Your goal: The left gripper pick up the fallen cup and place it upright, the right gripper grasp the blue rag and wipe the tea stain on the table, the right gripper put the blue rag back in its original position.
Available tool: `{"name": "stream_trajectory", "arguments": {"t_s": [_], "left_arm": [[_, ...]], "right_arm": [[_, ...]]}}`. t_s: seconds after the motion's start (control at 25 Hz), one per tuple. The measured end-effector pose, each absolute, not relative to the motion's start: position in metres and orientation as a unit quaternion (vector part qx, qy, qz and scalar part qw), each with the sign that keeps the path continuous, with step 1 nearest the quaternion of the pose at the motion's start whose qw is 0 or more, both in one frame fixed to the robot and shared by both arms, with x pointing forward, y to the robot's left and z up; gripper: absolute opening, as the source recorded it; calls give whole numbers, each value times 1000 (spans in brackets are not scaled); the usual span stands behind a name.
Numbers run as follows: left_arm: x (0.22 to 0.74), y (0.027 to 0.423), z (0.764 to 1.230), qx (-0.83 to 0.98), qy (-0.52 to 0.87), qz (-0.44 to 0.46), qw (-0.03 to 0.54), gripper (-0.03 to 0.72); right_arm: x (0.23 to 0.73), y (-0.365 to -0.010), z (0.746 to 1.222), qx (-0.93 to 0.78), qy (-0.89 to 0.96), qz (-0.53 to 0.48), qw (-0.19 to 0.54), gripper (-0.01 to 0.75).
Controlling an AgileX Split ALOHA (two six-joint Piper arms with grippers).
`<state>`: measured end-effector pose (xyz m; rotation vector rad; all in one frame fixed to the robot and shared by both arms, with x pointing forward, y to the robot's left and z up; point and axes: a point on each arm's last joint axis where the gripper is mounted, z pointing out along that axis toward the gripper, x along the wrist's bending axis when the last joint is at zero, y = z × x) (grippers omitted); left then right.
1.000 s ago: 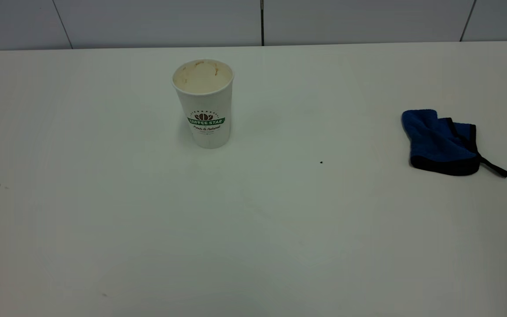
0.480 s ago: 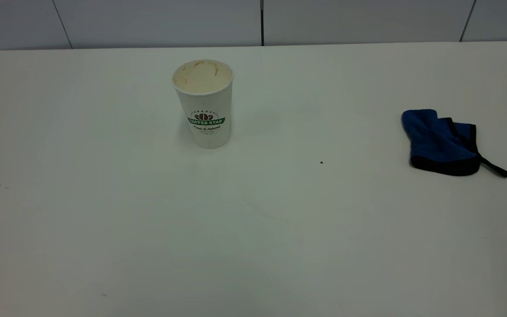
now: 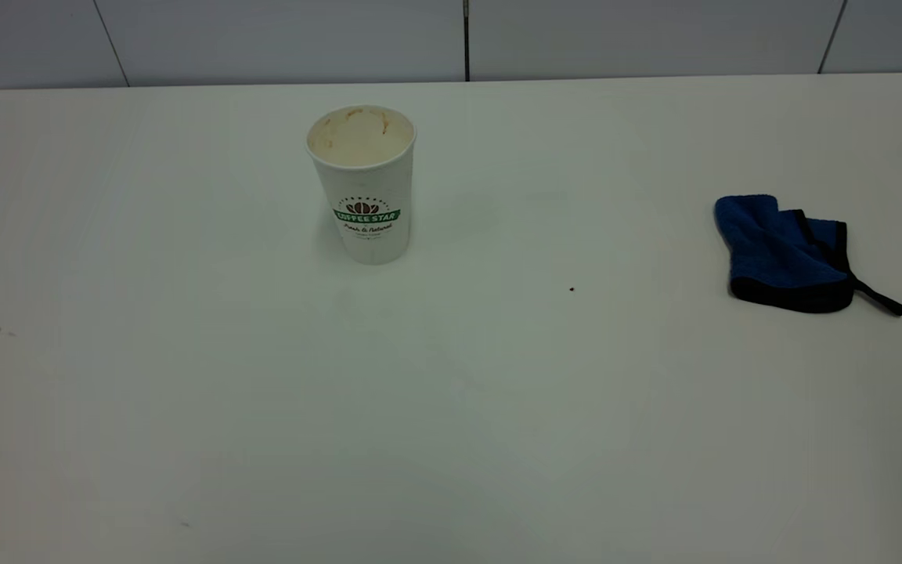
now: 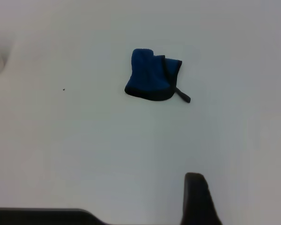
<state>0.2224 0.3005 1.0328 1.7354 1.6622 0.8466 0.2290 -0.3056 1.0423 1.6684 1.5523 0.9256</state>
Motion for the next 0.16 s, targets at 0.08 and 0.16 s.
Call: {"name": "stream_trajectory", "arguments": {"t_s": [0.08, 0.16], "left_arm": [[222, 300, 1033, 651, 624, 318, 293, 513], [222, 300, 1033, 651, 624, 318, 293, 513]], "right_arm": [[229, -306, 1042, 639, 595, 355, 335, 514], [229, -306, 1042, 639, 595, 355, 335, 514]]}}
